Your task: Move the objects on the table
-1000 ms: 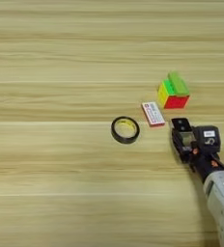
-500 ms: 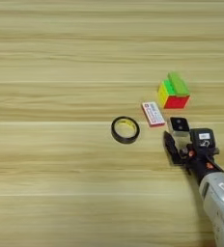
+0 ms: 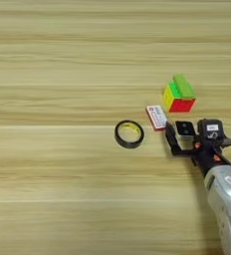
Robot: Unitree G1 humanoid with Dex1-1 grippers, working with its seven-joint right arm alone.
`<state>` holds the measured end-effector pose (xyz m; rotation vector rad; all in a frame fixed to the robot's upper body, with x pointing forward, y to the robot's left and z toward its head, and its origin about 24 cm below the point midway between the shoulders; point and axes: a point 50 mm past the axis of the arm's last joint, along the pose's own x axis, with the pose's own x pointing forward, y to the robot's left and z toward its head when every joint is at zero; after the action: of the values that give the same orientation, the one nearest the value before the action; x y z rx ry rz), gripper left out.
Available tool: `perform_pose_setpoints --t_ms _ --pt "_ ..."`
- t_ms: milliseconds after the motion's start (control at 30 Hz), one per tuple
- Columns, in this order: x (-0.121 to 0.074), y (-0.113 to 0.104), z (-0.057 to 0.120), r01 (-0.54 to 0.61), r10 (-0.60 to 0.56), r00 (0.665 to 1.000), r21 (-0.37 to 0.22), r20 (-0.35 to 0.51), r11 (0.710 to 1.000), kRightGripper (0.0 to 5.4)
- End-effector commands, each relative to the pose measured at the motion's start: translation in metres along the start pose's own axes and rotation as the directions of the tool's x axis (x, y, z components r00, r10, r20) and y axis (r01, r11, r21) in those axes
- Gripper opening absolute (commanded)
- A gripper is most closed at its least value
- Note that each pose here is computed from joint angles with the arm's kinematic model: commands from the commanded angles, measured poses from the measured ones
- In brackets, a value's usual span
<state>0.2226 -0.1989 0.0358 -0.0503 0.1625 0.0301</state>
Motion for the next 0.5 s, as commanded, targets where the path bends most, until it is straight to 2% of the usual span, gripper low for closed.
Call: perform_pose_setpoints --t_ms 33,500 --pt "0.012 -0.002 0.031 0.006 -0.001 0.99 -0.033 0.14 0.999 5.38" --pt "0.052 -0.018 0.035 0.014 -0.005 0.989 -0.057 0.149 0.998 5.38"
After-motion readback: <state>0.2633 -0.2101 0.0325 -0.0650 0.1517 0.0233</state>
